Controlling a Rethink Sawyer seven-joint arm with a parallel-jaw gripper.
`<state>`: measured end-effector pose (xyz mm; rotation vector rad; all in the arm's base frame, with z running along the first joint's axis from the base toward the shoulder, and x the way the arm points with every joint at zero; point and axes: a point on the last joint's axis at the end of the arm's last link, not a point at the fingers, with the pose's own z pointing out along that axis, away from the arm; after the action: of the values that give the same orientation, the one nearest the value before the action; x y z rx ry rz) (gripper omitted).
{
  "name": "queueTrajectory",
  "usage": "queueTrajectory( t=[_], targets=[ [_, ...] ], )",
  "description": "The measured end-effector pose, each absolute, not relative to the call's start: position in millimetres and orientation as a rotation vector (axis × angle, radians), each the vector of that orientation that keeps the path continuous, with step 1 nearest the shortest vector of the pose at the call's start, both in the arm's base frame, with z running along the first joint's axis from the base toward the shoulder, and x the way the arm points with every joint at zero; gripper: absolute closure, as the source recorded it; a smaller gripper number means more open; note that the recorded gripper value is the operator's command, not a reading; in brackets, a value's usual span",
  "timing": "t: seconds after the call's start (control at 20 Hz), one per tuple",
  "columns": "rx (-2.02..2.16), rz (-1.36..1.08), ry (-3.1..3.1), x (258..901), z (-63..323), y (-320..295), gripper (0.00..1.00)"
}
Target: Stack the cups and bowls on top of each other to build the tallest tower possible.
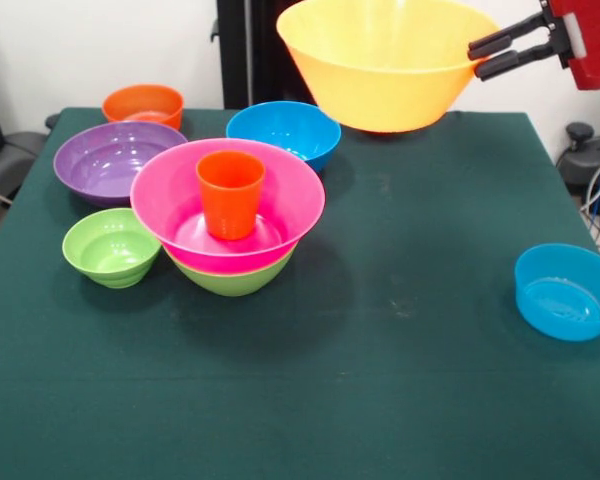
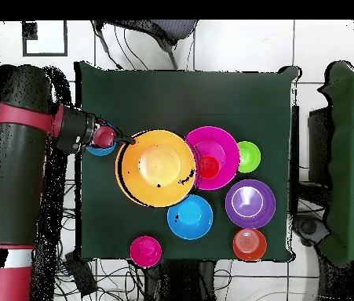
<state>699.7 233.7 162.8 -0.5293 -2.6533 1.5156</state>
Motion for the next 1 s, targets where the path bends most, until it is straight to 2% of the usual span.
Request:
queueTrajectory(
  t=[1.0],
  targets=[
    [-0.443,1.51,-2.681,713.6,156.0,241.2,1.0]
  ],
)
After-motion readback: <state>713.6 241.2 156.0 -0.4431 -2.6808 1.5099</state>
